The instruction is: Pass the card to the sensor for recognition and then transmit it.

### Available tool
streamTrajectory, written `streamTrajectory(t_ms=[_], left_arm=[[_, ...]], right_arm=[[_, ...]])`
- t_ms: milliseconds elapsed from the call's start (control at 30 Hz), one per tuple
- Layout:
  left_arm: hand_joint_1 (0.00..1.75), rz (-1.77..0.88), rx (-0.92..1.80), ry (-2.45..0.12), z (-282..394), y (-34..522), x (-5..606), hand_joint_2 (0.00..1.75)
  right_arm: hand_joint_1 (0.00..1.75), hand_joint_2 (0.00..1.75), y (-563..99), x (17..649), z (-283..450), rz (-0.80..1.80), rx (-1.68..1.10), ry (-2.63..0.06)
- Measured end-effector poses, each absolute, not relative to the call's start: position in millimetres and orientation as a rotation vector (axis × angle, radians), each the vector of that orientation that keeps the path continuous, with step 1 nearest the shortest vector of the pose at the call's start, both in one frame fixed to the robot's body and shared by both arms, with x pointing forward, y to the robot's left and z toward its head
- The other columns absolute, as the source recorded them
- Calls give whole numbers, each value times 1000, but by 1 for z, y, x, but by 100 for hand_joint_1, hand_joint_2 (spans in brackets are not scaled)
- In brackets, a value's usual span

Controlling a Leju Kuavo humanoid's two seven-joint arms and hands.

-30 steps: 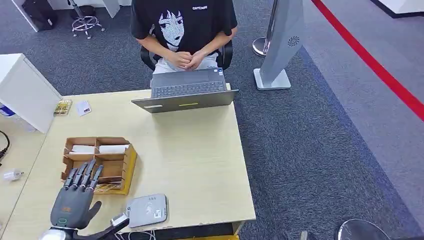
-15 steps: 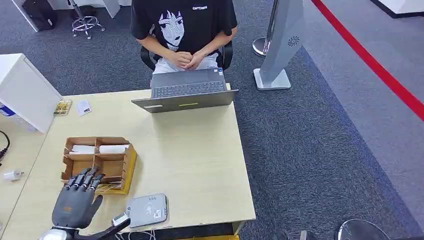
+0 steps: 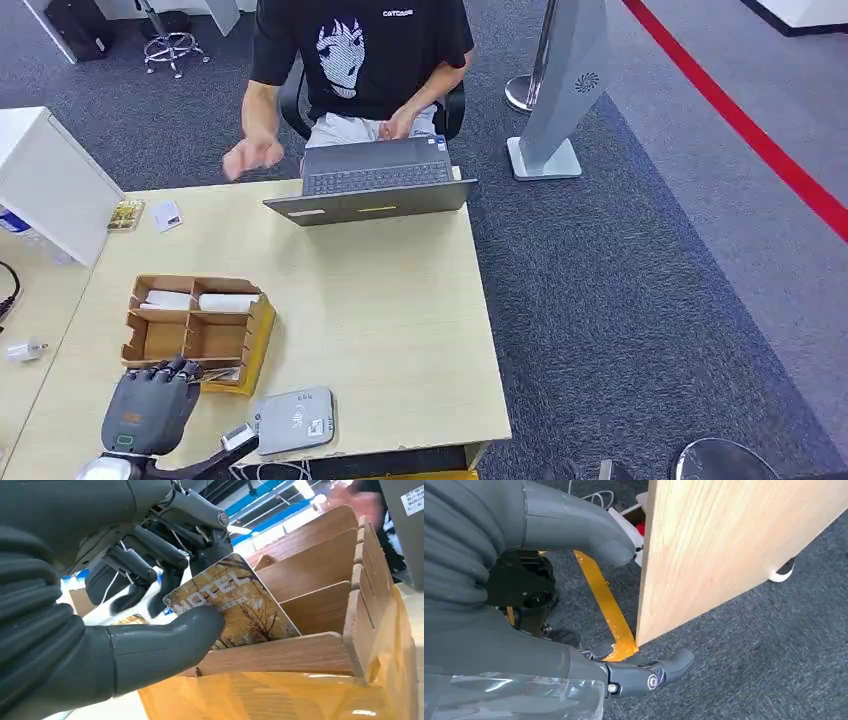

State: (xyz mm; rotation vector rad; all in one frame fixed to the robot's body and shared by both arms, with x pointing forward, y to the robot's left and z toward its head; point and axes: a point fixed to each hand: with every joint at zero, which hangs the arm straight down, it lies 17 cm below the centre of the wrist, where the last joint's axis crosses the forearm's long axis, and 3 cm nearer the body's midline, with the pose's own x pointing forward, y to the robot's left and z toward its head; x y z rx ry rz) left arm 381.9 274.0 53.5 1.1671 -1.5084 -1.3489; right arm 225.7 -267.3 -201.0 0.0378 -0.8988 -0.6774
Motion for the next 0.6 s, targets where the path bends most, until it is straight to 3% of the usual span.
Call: streamTrajectory(t_ms=[233,433,600], left_arm=[[175,-1333,1218,-1551,68,277,381,175],[175,-1245,1390,-1766,172,273,395,175],[175,-1242,1497,-1793,225,280,424,175]], right_arm=[[0,175,-268,226,-201,-680,36,-902],[0,175,-269,225,-201,-688,29,-904],[0,175,-265,227,-200,-664,41,-908]])
